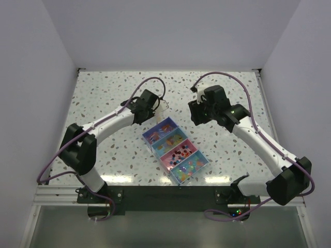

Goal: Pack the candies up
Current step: Place the fake candies in the packing bottle.

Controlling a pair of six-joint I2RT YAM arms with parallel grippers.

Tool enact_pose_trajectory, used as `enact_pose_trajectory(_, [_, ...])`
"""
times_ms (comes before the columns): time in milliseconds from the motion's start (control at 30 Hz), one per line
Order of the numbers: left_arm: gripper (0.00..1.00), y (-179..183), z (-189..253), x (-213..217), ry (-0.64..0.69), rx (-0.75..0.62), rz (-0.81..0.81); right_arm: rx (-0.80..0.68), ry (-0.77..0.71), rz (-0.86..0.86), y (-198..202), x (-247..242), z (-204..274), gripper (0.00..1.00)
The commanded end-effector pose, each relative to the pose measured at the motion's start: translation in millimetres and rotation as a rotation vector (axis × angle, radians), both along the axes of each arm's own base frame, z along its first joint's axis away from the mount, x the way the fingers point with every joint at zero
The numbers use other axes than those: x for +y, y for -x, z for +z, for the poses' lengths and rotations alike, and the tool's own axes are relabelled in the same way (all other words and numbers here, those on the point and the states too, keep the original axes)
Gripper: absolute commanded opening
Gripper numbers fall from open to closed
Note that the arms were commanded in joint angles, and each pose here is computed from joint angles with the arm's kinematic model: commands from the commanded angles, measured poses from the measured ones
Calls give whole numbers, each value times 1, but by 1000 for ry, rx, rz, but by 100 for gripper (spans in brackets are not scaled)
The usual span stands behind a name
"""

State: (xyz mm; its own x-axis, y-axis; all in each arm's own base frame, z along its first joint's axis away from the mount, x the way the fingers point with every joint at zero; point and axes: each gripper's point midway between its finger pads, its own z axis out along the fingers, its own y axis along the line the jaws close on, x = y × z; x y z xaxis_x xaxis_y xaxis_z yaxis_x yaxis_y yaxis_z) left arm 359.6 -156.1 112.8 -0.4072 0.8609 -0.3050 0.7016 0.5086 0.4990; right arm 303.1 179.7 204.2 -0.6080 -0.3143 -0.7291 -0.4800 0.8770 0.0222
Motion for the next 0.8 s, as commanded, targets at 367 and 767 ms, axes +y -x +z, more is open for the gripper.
enact_pose_trajectory(367, [0,-8,28,-2,-106,-80,-22,-53,1,-7,-4,-5,11,54])
enact_pose_trajectory(767, [0,-4,28,-1,-189,-77,-30,-59,-2,-6,-4,-5,13,54])
